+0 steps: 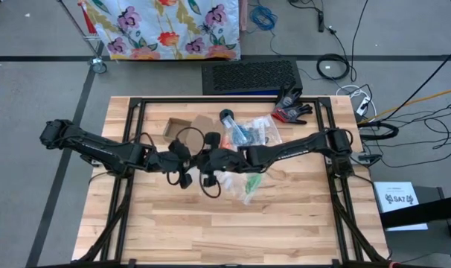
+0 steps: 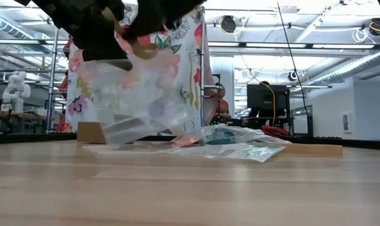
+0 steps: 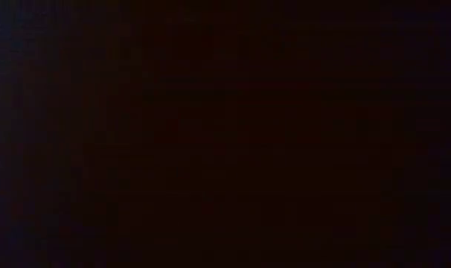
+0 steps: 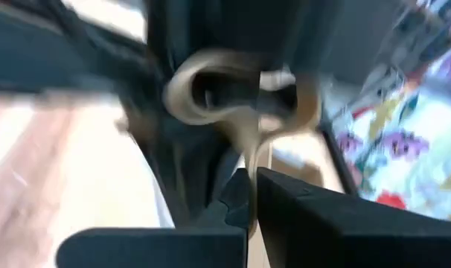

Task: Sort rubber bands
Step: Put the brown rubber band into the transparent zip bag

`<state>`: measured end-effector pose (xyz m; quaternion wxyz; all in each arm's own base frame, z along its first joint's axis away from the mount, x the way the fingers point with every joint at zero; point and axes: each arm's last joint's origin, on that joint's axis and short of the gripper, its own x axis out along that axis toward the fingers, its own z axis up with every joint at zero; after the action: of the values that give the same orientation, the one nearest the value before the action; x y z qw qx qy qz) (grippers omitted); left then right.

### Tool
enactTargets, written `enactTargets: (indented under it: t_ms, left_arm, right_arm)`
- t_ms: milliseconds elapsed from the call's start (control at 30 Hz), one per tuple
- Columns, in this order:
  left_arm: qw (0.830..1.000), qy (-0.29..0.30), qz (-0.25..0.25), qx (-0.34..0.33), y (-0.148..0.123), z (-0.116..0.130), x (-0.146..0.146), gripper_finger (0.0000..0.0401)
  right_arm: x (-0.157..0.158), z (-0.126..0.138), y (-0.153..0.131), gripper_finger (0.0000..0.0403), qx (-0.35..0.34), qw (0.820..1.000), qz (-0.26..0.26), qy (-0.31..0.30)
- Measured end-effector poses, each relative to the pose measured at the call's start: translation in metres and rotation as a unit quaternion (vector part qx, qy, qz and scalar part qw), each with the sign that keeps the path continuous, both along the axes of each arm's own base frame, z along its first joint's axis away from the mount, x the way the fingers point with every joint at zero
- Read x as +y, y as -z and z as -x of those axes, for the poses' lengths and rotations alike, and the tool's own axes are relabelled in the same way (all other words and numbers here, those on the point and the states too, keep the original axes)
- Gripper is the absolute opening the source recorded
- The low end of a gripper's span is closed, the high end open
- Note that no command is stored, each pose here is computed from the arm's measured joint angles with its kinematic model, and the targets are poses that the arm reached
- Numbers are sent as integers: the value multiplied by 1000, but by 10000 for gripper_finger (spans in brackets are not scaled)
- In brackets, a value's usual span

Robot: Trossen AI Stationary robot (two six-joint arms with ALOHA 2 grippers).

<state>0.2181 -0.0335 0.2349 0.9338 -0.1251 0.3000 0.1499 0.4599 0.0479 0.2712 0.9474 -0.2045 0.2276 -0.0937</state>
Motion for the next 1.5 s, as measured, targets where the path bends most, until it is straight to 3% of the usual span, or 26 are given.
enactTargets:
  t_ms: [367, 600, 767, 900, 1067, 1500]
  left_arm:
    - [1000, 15, 15, -13, -3, 0, -1, 0]
    - [999, 13, 27, -18, -5, 0, -1, 0]
    - [999, 11, 29, -11, -3, 0, 0, 0]
    - [999, 15, 32, -7, -2, 0, -1, 0]
    - [999, 17, 33, -5, -2, 0, -1, 0]
    - [998, 18, 52, -10, -1, 0, -1, 0]
  right_arm:
    - [2, -4, 42, 0, 88, 996, -21, 27]
    - [10, 0, 31, 0, 78, 997, 3, 17]
    - [13, 1, 25, 0, 54, 996, 38, 56]
    - [18, -1, 16, 0, 23, 998, 41, 28]
    - [24, 1, 21, 0, 53, 998, 18, -7]
    - [8, -1, 41, 0, 102, 994, 15, 21]
